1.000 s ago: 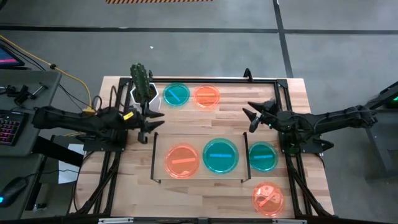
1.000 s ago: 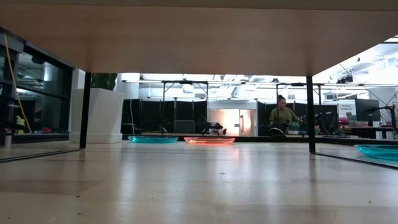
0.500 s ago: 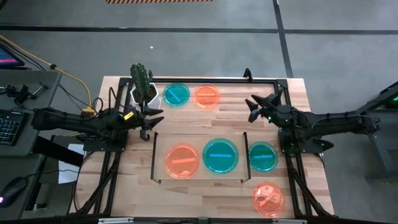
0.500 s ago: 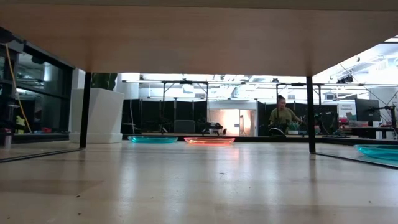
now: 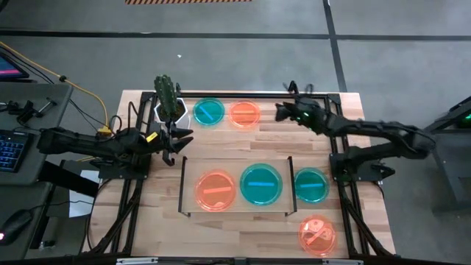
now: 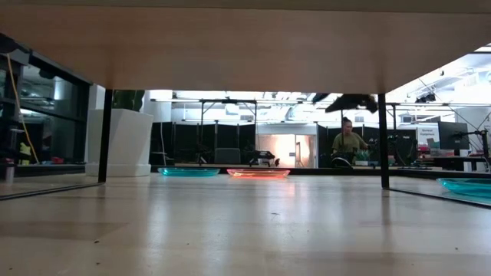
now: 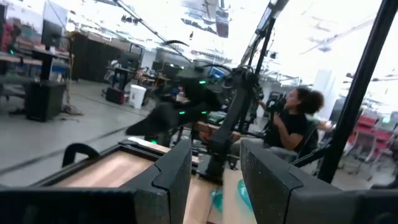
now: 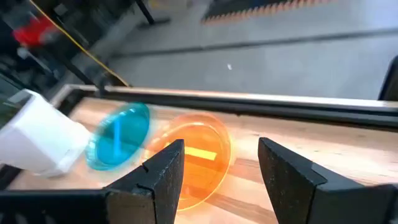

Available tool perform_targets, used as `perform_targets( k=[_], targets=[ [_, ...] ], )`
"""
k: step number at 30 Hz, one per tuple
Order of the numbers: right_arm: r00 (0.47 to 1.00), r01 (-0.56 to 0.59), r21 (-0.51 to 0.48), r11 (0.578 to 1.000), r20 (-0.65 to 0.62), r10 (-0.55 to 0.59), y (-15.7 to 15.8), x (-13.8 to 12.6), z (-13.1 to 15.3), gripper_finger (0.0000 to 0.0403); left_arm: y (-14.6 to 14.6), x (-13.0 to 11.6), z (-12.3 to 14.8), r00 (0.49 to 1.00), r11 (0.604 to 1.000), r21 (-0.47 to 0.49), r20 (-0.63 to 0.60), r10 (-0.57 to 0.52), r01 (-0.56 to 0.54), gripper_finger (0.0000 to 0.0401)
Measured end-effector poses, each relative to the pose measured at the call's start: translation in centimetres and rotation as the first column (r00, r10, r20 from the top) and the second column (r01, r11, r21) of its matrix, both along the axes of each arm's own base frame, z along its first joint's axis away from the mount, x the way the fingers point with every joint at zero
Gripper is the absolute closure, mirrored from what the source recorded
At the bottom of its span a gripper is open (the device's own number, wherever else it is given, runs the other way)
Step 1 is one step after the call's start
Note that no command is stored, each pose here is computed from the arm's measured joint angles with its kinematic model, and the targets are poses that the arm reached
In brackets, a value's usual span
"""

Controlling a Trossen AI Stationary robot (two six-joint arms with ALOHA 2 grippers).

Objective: Place and stack plates onto a shelf
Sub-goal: Stack the top orange transparent plate on top of the orange transparent plate

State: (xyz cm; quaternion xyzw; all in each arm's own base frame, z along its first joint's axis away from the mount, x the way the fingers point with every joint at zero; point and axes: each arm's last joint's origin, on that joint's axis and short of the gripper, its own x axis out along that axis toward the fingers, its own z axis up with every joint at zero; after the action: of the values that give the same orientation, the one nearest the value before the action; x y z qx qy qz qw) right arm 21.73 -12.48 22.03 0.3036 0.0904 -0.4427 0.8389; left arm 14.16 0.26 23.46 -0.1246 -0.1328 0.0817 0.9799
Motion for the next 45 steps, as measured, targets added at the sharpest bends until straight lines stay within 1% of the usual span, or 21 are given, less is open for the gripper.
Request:
perform_targets(
  k=[3,7,10,13,16,19,21,27,34,39,43,45],
  targets=[
    [0.999,0.006,0.038,0.999,-0.043,-0.005,-1.9,1.9,-0.4,0.0214,0.0,0.0,0.0,1.0,0.999,-0.033,0.006,-0.013,0.013,0.0272],
    [0.994,0.009,0.095,0.995,-0.11,0.001,-3.8,4.0,-1.3,0.0215,-0.1,0.0,-0.1,0.999,0.999,-0.03,-0.001,-0.038,0.038,0.0272],
    [0.99,-0.007,0.145,0.989,-0.142,0.027,-4.9,5.3,-1.8,0.0215,-0.2,0.1,-0.1,0.998,0.998,-0.025,-0.007,-0.058,0.058,0.0272],
    [0.987,-0.015,0.231,0.973,-0.151,0.051,-6.0,6.1,-2.7,0.0214,-0.2,0.1,-0.2,0.998,0.998,-0.024,-0.01,-0.063,0.062,0.0272],
    [0.983,-0.017,0.289,0.957,-0.169,0.069,-7.1,6.7,-3.7,0.0215,-0.2,0.1,-0.2,0.998,0.998,-0.025,-0.009,-0.063,0.063,0.0272],
    [0.975,0.014,0.365,0.931,-0.211,0.068,-7.7,6.8,-5.6,0.0215,-0.2,0.1,-0.2,0.998,0.997,-0.023,-0.009,-0.068,0.068,0.0272],
    [0.974,0.04,0.396,0.917,-0.219,0.052,-7.9,7.0,-6.8,0.0214,-0.2,0.1,-0.2,0.997,0.997,-0.022,-0.01,-0.073,0.073,0.0272],
    [0.973,0.071,0.424,0.903,-0.23,0.031,-8.4,7.4,-9.1,0.0215,-0.2,0.1,-0.2,0.997,0.997,-0.022,-0.01,-0.073,0.073,0.0272],
    [0.984,0.061,0.404,0.913,-0.18,0.014,-8.5,8.2,-9.6,0.0214,-0.2,0.1,-0.2,0.997,0.997,-0.022,-0.01,-0.073,0.073,0.0272],
    [0.98,0.113,0.38,0.918,-0.196,-0.04,-8.5,8.2,-9.6,0.0215,-0.2,0.1,-0.2,0.997,0.997,-0.022,-0.009,-0.073,0.073,0.0272],
    [0.976,0.138,0.347,0.928,-0.205,-0.068,-8.3,8.7,-10.5,0.0215,-0.2,0.1,-0.1,0.997,0.997,-0.033,-0.007,-0.076,0.076,0.0272],
    [0.978,0.152,0.35,0.924,-0.187,-0.091,-8.2,9.1,-10.7,0.0215,-0.2,0.1,-0.2,0.997,0.996,-0.048,-0.004,-0.08,0.079,0.0272]
  ],
)
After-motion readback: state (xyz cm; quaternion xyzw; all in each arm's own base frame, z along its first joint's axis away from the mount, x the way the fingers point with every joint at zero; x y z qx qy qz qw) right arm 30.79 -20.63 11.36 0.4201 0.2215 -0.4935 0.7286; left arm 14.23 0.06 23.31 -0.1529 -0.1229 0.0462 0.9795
